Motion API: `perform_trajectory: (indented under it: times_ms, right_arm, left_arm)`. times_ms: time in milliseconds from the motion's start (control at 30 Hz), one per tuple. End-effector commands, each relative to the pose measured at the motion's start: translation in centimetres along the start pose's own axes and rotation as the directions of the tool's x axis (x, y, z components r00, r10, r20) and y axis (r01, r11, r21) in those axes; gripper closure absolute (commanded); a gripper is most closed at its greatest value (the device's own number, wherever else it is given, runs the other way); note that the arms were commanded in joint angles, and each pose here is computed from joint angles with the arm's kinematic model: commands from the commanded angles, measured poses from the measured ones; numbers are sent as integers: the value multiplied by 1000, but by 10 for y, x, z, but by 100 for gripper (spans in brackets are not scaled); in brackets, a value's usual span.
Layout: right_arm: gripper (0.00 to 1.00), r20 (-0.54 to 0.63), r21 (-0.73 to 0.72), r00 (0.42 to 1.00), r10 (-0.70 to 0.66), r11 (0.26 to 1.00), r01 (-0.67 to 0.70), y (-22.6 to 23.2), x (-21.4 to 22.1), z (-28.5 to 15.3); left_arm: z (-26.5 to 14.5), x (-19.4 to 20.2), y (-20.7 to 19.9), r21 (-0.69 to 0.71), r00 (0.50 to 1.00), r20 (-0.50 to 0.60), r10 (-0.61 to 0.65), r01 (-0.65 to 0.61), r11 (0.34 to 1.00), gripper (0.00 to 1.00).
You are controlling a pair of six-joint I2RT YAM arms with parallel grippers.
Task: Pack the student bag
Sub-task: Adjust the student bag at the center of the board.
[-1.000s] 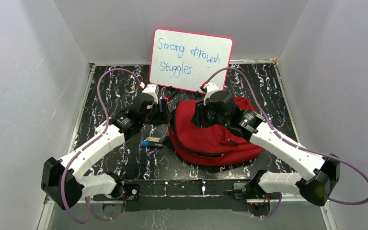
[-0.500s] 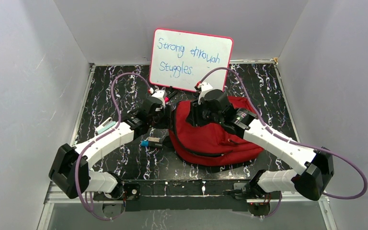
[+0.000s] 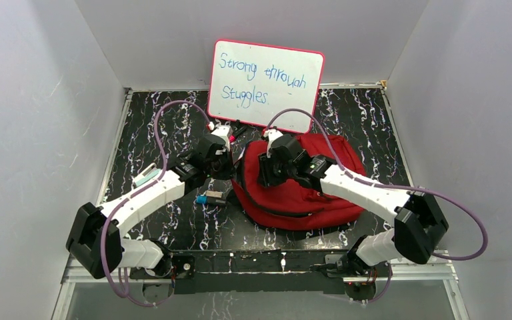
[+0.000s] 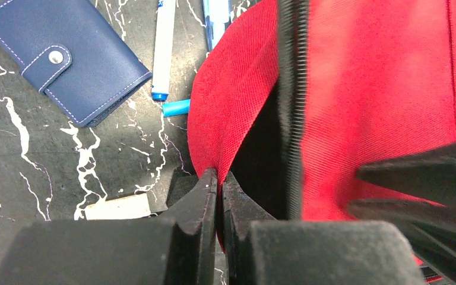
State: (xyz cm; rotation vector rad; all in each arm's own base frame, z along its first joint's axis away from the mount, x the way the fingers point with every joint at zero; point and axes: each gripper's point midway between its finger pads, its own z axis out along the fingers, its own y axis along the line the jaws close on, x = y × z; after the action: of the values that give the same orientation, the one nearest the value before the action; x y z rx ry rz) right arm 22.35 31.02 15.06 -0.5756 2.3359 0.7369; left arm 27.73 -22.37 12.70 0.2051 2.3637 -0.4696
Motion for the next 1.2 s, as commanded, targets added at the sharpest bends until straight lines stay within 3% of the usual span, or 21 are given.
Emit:
perform_trajectory:
  times_ms: [0,367,733,967,1167]
  right_arm:
    - [63,14,38,1000,0,999,-1,-9,0,15]
    - [63,-181,16,982,46,999,-44,-16,63,34]
    - [64,-204,219,978,54,976,-8,-64,96,54]
    - [62,-137,241,990,32,971,2,-64,71,58]
    - [58,51,94,999,-7,996,2,-23,13,12]
  left_arm:
    - [-28,-38,-13,29,994,106,8,-11,1000,100]
    - [-39,-62,-20,33,988,155,7,-12,999,100]
    - [-60,-80,-37,106,982,191,-12,-9,994,100]
    - [-65,-80,-48,161,984,176,-25,-3,987,100]
    - [-57,-67,-42,145,989,147,-28,6,989,100]
